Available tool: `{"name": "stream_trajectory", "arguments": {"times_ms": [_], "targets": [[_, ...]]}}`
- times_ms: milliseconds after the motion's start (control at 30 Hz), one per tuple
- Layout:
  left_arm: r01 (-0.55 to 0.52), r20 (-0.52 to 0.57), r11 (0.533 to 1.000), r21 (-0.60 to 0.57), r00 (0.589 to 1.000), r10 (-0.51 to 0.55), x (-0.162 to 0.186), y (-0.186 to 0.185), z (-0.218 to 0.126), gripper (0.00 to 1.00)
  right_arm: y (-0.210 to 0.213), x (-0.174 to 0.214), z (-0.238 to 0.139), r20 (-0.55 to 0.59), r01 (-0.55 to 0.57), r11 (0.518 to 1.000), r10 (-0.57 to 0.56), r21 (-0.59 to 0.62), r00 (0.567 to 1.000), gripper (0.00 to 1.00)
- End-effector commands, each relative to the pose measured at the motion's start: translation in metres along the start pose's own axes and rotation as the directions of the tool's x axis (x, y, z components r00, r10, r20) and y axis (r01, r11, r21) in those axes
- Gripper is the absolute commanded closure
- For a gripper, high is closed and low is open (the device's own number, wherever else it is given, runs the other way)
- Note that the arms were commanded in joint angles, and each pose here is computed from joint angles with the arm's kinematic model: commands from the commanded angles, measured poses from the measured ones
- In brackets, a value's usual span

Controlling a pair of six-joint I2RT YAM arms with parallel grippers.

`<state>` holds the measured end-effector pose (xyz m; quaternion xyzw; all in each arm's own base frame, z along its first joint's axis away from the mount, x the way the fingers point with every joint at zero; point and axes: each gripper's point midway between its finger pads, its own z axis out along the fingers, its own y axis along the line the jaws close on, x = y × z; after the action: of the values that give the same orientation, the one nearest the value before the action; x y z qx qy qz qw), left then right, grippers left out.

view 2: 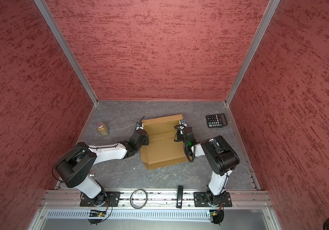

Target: Fold the paper box

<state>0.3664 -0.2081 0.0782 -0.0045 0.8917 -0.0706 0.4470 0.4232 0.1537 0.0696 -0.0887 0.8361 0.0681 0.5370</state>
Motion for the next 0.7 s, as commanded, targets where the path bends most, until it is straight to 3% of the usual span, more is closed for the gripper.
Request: {"name": "stream_trajectory", "arguments": {"times_ms": [0, 300, 667], "targets": [[-0.009, -0.016, 1.0, 0.018, 1.0, 0.009, 0.0, -0.007, 0.002, 0.76, 0.001, -0.014, -0.008, 0.052, -0.02, 1.0, 0.019, 0.009, 0.998, 0.58], [-0.009, -0.017, 1.0, 0.002, 1.0, 0.009, -0.001, -0.006, 0.003, 0.71, 0.0, -0.018, -0.008, 0.067, -0.021, 1.0, 0.02, 0.013, 0.998, 0.61], [-0.003, -0.054, 0.999, -0.049, 0.999, 0.001, 0.008, 0.003, 0.016, 0.85, 0.002, -0.02, -0.008, 0.072, -0.021, 1.0, 0.021, -0.001, 0.997, 0.79]]}}
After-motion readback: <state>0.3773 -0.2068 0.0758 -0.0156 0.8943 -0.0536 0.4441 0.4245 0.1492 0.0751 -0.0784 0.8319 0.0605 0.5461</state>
